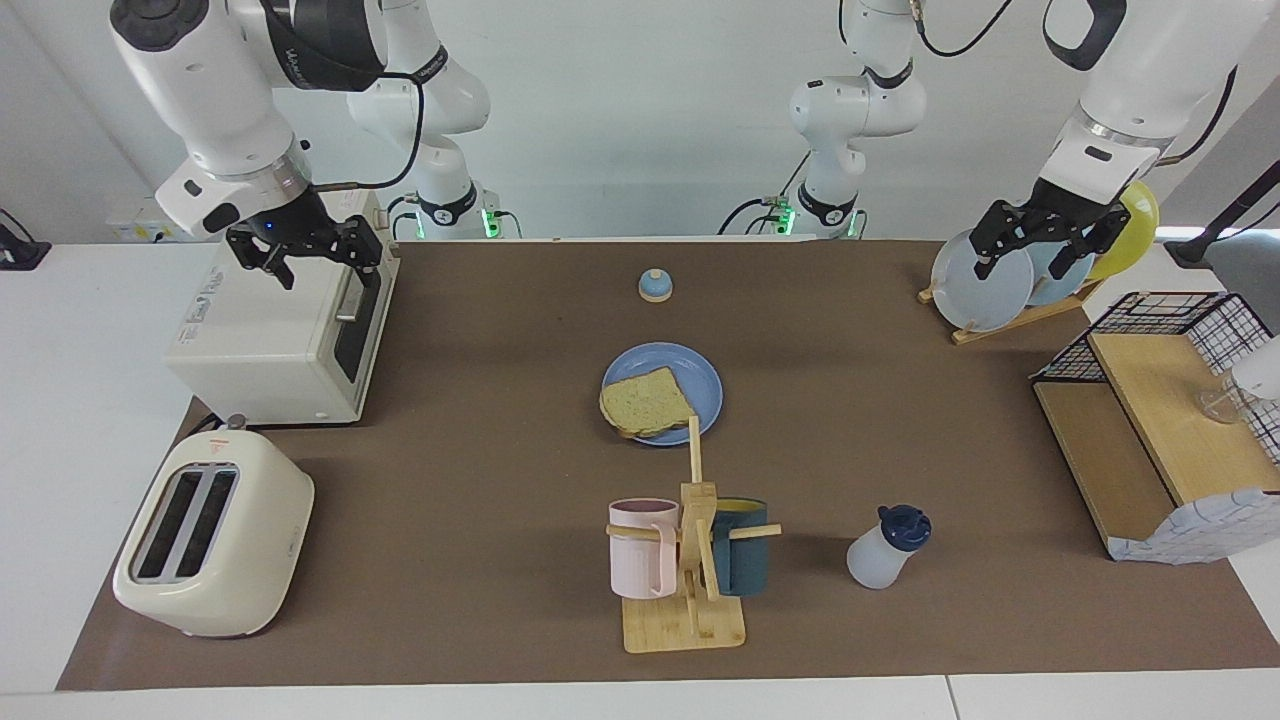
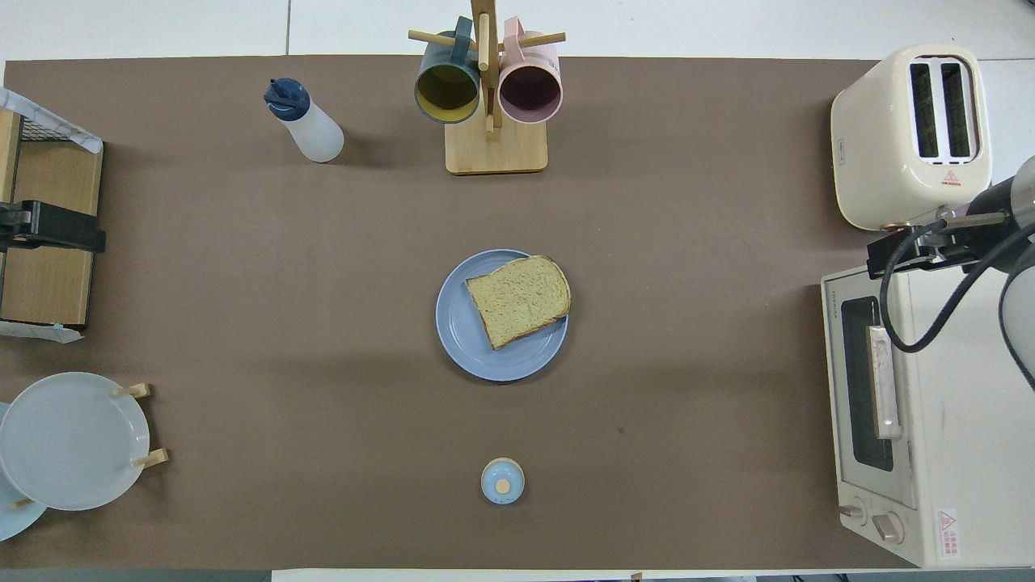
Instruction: Put bread on plate and add seasoning
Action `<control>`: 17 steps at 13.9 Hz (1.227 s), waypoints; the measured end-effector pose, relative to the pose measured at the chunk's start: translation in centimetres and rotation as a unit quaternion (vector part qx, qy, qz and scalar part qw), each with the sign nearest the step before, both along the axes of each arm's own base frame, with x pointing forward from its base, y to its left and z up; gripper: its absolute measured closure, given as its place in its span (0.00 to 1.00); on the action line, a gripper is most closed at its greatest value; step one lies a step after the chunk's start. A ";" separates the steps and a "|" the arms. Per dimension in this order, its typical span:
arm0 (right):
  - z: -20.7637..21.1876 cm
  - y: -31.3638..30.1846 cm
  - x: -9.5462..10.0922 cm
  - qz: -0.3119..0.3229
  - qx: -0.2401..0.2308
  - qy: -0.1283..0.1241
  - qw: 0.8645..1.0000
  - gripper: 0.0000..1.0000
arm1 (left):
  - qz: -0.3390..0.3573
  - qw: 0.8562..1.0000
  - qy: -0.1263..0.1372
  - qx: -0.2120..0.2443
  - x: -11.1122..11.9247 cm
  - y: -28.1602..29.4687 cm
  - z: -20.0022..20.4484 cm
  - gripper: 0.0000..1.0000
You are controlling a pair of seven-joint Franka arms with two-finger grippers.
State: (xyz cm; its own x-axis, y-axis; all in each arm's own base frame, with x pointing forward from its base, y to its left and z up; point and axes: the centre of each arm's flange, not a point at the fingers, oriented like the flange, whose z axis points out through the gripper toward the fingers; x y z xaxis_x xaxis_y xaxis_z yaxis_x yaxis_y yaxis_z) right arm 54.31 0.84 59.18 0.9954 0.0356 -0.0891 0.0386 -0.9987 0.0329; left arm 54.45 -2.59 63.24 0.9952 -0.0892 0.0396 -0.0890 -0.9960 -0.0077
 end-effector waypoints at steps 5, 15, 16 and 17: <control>0.0 0.0 0.0 0.000 0.000 0.000 1.000 0.00 | 0.000 1.000 0.000 0.000 0.0 0.0 0.0 0.00; -0.2 1.5 0.2 0.024 0.060 -0.009 0.998 0.00 | 0.000 1.000 0.000 0.000 0.0 0.0 0.0 0.00; -0.7 2.7 0.5 0.025 0.102 -0.025 0.994 0.00 | 0.000 1.000 0.000 0.000 0.0 0.0 0.0 0.00; -1.8 4.4 0.8 0.029 0.135 -0.040 0.990 0.00 | 0.000 1.000 0.000 0.000 0.0 0.0 0.0 0.00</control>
